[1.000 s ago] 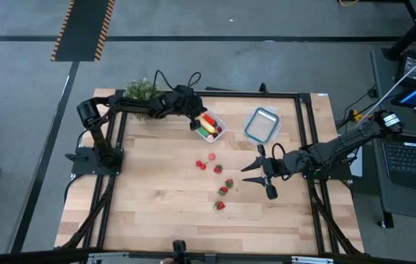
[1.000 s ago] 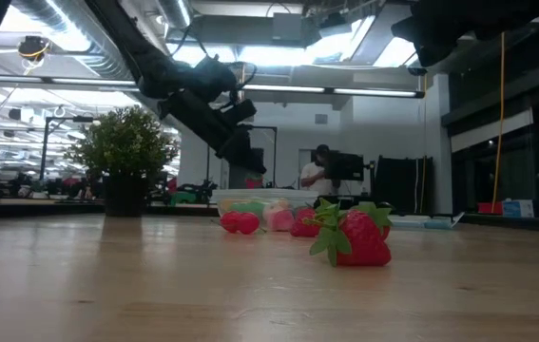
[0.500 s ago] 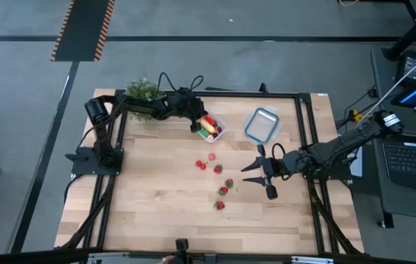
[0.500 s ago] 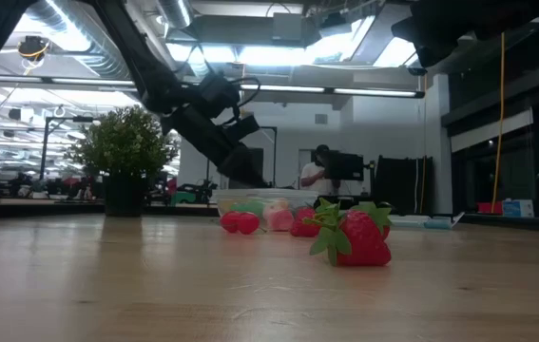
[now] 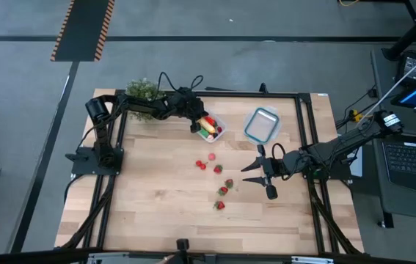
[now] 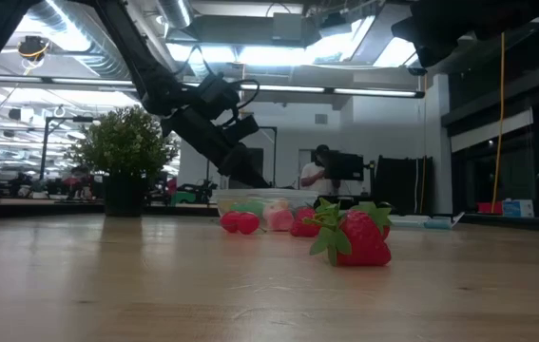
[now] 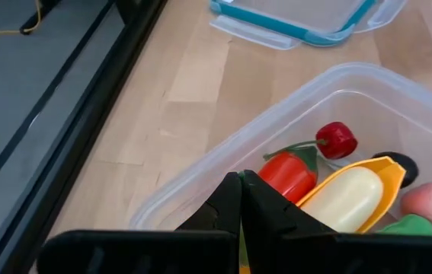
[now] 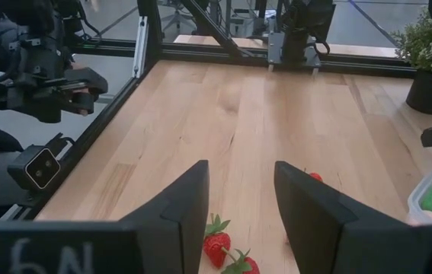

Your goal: Pick and placing Produce into tupperware

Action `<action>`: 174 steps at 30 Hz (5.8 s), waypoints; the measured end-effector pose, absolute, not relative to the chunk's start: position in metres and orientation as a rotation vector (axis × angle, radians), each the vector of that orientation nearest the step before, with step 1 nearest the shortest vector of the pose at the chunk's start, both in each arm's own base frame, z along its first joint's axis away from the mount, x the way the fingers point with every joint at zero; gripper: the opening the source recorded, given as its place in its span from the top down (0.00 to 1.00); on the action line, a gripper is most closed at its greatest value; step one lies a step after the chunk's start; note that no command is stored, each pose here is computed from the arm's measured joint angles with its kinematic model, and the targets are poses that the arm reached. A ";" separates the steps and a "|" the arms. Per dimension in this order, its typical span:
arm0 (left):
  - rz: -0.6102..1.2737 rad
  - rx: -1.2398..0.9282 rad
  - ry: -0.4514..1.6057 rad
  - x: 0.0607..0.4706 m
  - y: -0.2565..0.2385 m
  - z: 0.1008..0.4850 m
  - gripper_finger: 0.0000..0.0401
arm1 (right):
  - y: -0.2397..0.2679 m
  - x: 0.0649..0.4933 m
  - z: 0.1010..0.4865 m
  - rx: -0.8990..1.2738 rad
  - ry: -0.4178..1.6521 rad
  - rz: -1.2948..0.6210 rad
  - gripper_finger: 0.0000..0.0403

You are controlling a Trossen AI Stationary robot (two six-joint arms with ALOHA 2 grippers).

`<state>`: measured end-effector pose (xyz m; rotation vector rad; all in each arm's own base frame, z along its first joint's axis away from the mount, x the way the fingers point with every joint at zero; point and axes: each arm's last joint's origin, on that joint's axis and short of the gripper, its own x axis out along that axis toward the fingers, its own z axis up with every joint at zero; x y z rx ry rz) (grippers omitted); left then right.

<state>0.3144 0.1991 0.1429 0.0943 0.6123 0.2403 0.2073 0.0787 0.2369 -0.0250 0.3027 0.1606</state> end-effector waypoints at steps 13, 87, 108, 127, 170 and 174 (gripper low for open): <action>0.258 0.103 0.614 0.314 0.200 0.143 0.80 | 0.079 0.207 0.237 -0.025 0.303 0.160 0.62; -0.028 0.087 0.193 0.207 -0.037 0.203 0.88 | 0.105 0.273 0.247 -0.003 0.752 0.041 0.62; -0.006 0.101 0.250 0.197 -0.062 0.198 0.91 | 0.151 0.326 0.208 0.077 1.055 0.099 0.36; -0.023 0.091 0.255 0.193 -0.073 0.197 1.00 | 0.169 0.345 0.169 0.116 1.047 0.097 0.36; -0.022 0.093 0.264 0.192 -0.073 0.196 0.93 | 0.171 0.356 0.125 0.125 1.077 -0.009 0.54; -0.021 0.094 0.268 0.192 -0.073 0.196 0.95 | 0.168 0.357 0.125 0.142 1.089 -0.009 0.66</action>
